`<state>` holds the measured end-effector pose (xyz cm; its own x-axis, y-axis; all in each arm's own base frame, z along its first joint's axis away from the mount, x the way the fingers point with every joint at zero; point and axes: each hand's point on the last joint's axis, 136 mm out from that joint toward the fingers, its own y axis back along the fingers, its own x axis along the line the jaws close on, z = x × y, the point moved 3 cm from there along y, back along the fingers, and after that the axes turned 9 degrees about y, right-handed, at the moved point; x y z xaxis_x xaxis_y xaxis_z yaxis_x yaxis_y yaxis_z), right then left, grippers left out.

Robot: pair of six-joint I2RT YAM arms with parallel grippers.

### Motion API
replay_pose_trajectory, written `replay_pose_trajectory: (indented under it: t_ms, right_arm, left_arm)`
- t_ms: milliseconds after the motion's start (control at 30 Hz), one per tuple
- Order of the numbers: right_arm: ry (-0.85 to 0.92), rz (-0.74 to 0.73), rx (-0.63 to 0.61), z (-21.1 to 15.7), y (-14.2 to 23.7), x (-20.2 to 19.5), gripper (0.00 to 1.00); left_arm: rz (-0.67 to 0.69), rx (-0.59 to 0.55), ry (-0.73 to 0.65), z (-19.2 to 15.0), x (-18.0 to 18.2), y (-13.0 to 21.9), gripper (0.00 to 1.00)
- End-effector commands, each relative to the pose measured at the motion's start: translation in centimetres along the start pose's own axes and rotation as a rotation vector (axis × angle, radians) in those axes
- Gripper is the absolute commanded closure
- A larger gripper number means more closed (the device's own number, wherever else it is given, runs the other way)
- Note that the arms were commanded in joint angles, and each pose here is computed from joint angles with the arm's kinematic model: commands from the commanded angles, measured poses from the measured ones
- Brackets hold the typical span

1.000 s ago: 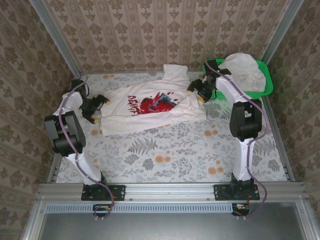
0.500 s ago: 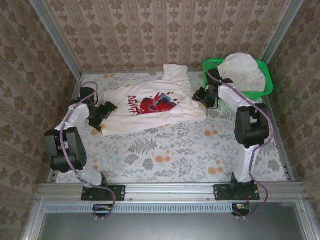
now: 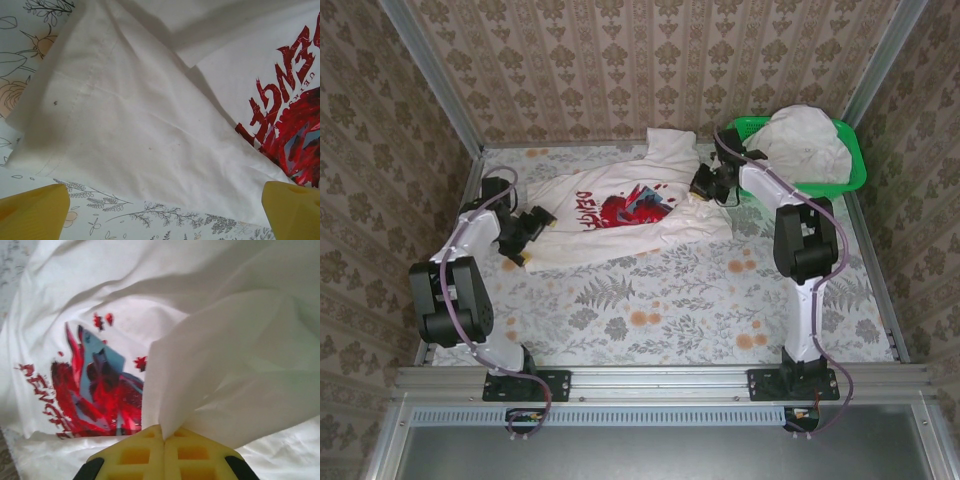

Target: Fold and stack the t-shirts

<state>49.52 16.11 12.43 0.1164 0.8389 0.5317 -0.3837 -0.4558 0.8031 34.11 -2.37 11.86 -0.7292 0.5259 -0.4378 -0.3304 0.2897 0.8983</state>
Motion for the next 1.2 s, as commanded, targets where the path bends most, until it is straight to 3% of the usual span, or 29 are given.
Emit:
replay_pose_trajectory:
  t_ms: [0, 300, 400, 433, 533, 700, 867, 1033, 1167]
  right_arm:
    - [0.034, 0.082, -0.014, 0.5, 0.2, 3.1, 1.0]
    - [0.035, 0.178, -0.055, 2.6, -1.7, 6.4, 1.0]
    - [0.014, 0.224, -0.045, 3.2, -2.5, 7.6, 0.95]
    - [0.012, 0.249, -0.039, 3.3, -2.6, 8.2, 0.88]
    - [0.038, 0.3, -0.023, 3.0, -2.6, 9.9, 0.55]
    - [0.158, 0.147, -0.117, 2.7, 0.5, 8.5, 0.39]
    - [0.165, -0.059, -0.221, 2.0, 2.8, 3.3, 0.37]
    - [0.216, -0.109, -0.133, 0.3, 1.0, 0.3, 0.36]
    - [0.267, -0.098, -0.066, 0.1, -1.0, 0.1, 0.43]
  left_arm:
    - [-0.031, -0.024, -0.021, 0.0, -1.3, 1.0, 0.0]
    - [-0.035, -0.008, -0.053, -0.7, -2.3, 0.6, 0.0]
    - [-0.038, -0.003, -0.06, -0.9, -2.5, 0.5, 0.0]
    - [-0.039, -0.001, -0.059, -0.9, -2.6, 0.4, 0.0]
    - [-0.039, 0.001, -0.062, -0.9, -2.7, 0.4, 0.0]
    - [-0.043, 0.0, -0.067, -0.8, -3.0, 0.3, 0.0]
    - [-0.044, 0.0, -0.08, -1.0, -3.3, 0.1, 0.0]
    - [-0.054, 0.002, -0.087, -1.2, -3.7, 0.0, 0.0]
    - [-0.057, 0.0, -0.093, -1.5, -3.7, 0.2, 0.0]
